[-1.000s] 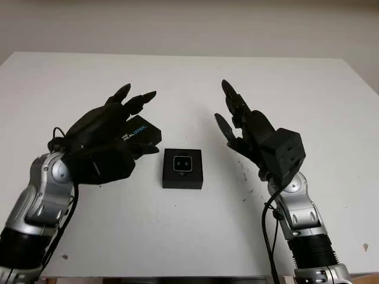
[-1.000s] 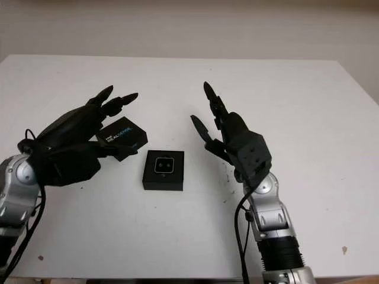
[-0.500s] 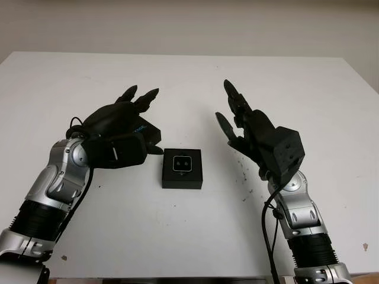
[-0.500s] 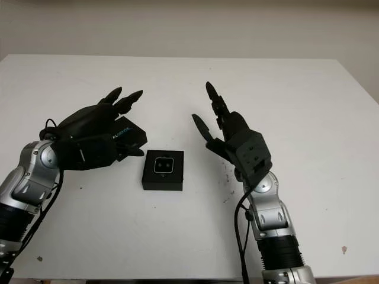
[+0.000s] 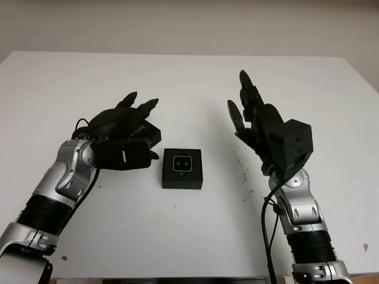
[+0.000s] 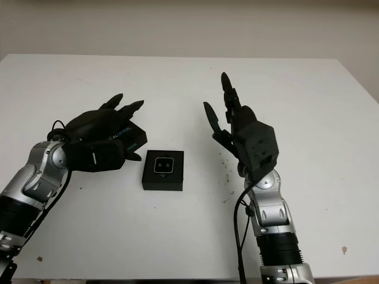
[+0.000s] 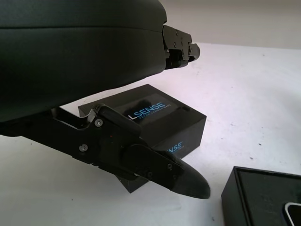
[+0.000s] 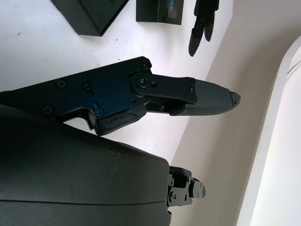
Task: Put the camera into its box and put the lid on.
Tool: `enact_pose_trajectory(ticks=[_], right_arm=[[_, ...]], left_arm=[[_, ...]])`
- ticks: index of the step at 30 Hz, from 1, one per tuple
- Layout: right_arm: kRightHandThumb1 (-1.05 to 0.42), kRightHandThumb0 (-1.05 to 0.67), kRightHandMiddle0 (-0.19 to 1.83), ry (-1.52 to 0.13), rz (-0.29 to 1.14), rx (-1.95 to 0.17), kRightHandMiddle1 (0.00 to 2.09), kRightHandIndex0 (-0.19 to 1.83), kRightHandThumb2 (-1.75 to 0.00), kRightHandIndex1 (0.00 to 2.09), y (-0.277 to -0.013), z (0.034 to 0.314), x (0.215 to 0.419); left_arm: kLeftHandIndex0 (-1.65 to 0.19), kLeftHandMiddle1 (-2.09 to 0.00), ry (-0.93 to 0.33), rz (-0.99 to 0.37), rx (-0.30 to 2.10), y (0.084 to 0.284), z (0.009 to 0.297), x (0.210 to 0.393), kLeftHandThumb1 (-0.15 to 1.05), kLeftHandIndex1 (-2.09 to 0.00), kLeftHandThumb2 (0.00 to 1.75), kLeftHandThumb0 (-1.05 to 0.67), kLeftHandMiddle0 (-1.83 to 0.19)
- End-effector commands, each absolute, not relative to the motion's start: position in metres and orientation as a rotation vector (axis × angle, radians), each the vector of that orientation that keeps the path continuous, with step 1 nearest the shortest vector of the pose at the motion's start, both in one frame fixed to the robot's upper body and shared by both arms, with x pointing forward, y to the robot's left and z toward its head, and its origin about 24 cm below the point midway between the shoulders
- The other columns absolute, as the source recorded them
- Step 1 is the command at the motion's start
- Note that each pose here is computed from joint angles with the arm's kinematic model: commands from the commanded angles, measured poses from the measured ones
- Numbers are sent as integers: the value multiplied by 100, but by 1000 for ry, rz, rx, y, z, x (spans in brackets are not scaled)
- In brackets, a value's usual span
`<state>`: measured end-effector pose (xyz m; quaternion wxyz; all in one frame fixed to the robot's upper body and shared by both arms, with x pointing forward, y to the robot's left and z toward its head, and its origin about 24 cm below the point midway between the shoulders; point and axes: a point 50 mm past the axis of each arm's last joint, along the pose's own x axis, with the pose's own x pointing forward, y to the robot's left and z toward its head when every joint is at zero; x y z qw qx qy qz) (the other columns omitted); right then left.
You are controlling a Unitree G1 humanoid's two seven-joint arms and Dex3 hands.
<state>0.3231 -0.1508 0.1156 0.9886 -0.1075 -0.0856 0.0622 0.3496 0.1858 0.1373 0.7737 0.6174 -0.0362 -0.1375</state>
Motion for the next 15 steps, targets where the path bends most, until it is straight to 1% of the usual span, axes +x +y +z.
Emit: enact_pose_trajectory(ticks=[1,5,11,15], right_arm=[[-105,-72,-6,-194,127,-219,5,-9,-51,5,-151,122,323],[-105,-73,-5,-194,128,-229,6,-7,-51,6,-150,122,323],[-105,-71,-5,-202,134,-246,6,-7,-52,6,-149,122,321],[-105,-71,-4,-201,127,-249,6,-6,-52,6,-151,121,321]], left_arm=[[-12,-7,-111,-282,1333,183,141,353,87,-8,5,-53,1],[-15,-7,-108,-277,1326,184,140,355,87,-8,5,-47,-2],[-16,-6,-79,-312,1309,186,132,357,87,-7,5,-47,-2],[-19,-7,-70,-333,1303,185,127,357,88,-7,6,-46,-6]])
